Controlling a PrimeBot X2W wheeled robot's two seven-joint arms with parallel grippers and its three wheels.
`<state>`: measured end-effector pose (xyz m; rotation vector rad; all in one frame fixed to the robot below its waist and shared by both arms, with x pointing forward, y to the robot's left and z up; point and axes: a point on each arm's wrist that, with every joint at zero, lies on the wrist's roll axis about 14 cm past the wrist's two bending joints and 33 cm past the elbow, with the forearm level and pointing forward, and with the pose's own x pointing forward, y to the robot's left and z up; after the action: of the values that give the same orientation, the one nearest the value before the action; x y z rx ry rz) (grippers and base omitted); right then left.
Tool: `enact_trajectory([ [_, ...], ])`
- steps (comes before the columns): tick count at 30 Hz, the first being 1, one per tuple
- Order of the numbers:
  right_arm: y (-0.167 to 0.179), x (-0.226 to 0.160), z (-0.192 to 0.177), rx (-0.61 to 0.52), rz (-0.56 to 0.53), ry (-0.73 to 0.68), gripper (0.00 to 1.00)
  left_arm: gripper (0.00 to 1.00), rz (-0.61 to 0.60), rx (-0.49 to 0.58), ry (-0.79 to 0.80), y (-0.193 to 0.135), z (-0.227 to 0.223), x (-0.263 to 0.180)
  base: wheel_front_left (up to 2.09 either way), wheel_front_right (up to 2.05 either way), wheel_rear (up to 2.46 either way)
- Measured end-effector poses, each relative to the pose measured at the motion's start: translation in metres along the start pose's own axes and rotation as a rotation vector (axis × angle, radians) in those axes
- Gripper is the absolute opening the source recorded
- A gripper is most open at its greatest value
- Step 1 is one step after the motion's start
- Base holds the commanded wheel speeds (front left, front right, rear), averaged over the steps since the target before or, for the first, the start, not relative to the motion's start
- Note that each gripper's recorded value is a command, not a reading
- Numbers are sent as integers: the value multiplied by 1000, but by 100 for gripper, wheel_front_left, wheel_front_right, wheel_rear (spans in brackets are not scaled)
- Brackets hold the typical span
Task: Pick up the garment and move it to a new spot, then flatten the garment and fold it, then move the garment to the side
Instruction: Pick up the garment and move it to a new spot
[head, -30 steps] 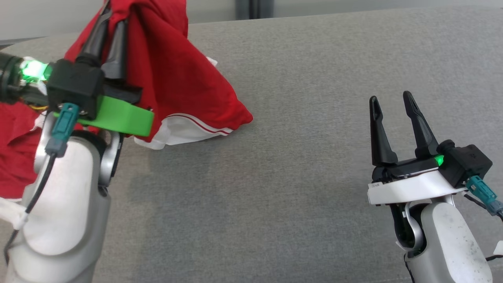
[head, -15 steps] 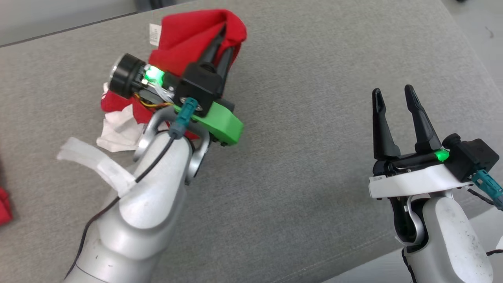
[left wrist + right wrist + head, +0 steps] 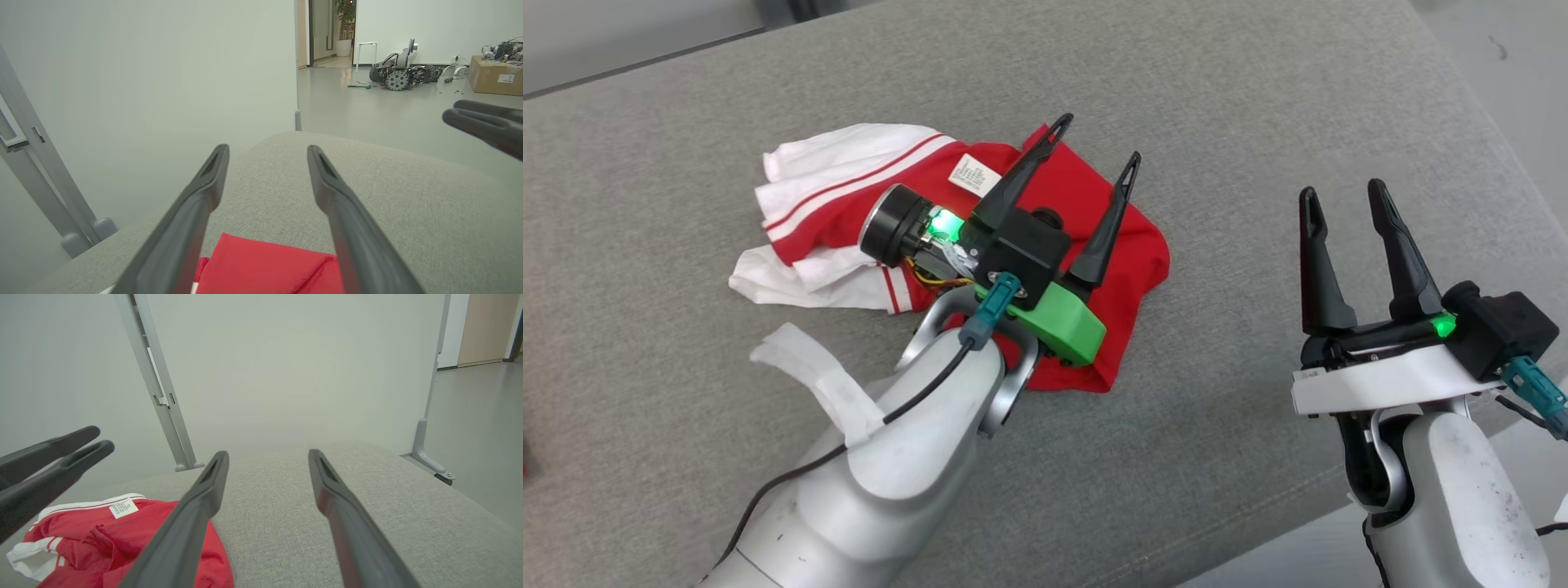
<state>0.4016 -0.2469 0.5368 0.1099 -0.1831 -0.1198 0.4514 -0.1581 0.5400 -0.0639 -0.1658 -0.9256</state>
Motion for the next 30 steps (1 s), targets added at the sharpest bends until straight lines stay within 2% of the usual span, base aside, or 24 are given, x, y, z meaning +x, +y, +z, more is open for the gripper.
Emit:
enact_trajectory([
  [7, 33, 8, -4, -4, 95, -2, 100, 100, 228, 82, -47, 71, 24, -32, 0, 0, 0],
  [11, 59, 9, -7, -1, 167, -1, 100, 100, 394, 106, -39, 114, 31, -82, 0, 0, 0],
  [15, 84, 8, -8, 4, 239, -3, 100, 100, 526, 152, -90, 136, 57, -138, 0, 0, 0],
  [18, 98, 7, -5, 9, 276, -16, 100, 100, 630, 151, -75, 142, 57, -183, 0, 0, 0],
  [21, 110, 4, -4, 21, 308, -18, 100, 100, 676, 147, -34, 136, 49, -216, 0, 0, 0],
  [25, 122, -2, 3, 38, 342, -31, 100, 100, 740, 125, -28, 128, 49, -243, 0, 0, 0],
  [30, 128, -9, 9, 56, 361, -40, 100, 100, 769, 104, -40, 115, 51, -257, 0, 0, 0],
])
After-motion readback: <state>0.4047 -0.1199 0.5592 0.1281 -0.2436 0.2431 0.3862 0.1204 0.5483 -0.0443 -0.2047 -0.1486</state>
